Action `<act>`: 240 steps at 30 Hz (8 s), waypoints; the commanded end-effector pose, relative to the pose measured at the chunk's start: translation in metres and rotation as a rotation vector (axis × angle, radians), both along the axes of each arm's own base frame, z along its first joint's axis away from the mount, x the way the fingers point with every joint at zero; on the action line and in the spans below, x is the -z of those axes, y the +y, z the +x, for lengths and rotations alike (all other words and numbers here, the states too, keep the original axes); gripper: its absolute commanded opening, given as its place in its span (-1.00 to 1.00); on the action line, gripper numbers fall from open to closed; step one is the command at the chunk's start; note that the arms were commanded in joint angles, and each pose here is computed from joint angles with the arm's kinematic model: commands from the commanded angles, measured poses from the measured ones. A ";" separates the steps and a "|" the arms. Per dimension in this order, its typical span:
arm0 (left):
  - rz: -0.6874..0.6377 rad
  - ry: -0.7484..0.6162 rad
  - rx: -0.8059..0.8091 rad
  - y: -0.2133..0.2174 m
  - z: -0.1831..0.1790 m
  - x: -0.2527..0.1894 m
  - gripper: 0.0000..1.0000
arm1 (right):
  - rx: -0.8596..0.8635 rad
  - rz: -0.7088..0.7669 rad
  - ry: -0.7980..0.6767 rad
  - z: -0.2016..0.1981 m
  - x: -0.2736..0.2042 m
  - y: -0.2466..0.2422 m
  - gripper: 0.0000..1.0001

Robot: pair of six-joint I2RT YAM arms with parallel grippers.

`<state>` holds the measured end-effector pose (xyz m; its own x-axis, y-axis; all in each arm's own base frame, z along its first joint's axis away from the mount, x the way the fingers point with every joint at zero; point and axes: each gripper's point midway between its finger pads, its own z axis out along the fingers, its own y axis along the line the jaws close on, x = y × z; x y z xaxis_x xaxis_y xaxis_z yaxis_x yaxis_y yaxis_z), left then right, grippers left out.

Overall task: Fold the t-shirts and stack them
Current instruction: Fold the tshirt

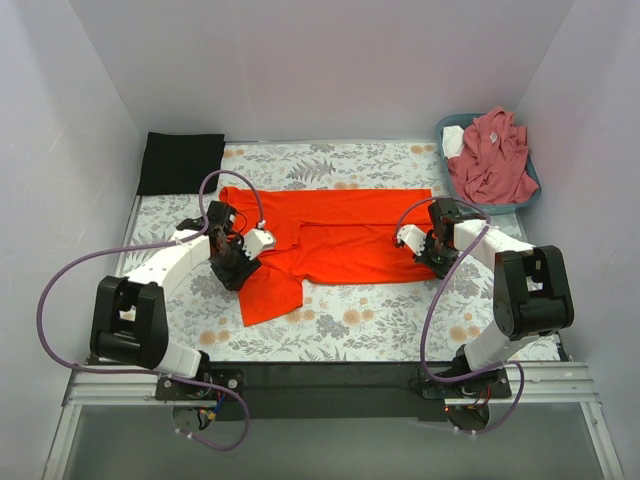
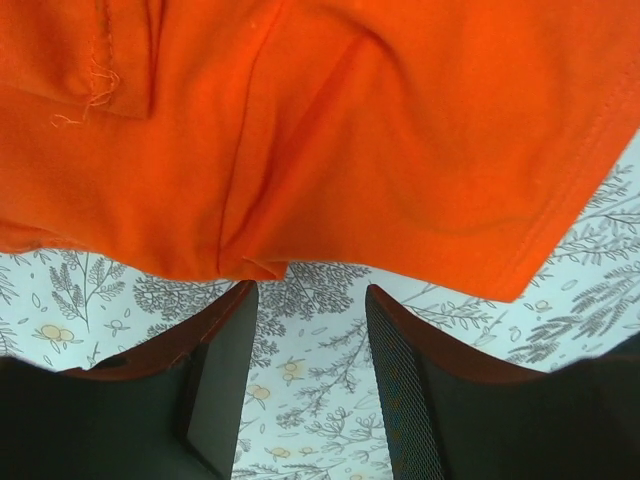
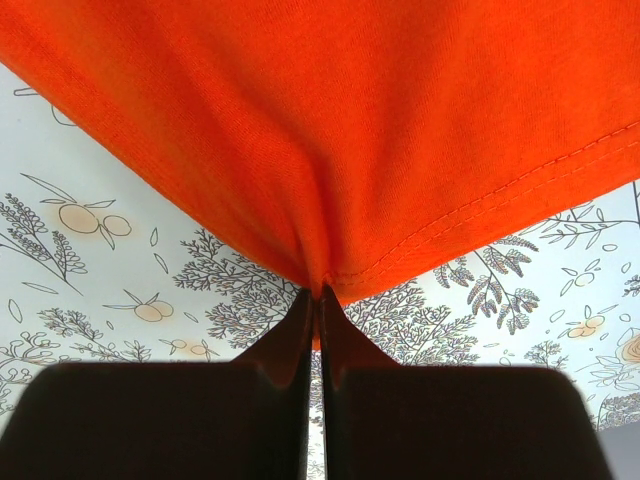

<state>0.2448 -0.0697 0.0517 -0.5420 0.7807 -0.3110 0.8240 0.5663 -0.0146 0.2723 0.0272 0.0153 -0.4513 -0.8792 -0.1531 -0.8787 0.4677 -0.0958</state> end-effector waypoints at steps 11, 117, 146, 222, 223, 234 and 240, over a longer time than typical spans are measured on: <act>-0.043 -0.063 0.003 -0.005 0.032 0.002 -0.05 | 0.004 0.003 0.027 -0.007 0.006 0.000 -0.97; -0.293 0.157 -0.450 0.031 0.028 0.006 0.06 | 0.452 0.361 0.252 0.059 -0.014 -0.007 0.06; -0.257 0.199 -0.449 0.057 0.040 -0.003 -0.48 | 0.366 0.174 0.215 0.044 -0.020 -0.037 -0.35; -0.221 0.096 -0.630 0.025 0.025 0.041 -0.20 | 0.281 0.682 0.227 -0.040 0.005 0.393 -0.73; -0.237 0.110 -0.612 0.021 0.022 0.042 -0.22 | 0.277 0.687 0.227 -0.040 0.004 0.394 -0.77; -0.338 0.167 -0.558 0.001 0.010 0.030 -0.55 | 0.230 0.732 0.241 -0.038 -0.012 0.402 -0.97; -0.349 0.151 -0.563 0.000 0.017 0.018 -0.96 | 0.213 0.756 0.239 -0.038 -0.024 0.403 -0.97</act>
<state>0.2569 -0.0638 0.0202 -0.9069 0.2319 -0.3518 0.3566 0.8671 -0.3477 0.2333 0.4253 0.0275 -0.7111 -0.4634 -0.5287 -0.7012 0.5226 0.4850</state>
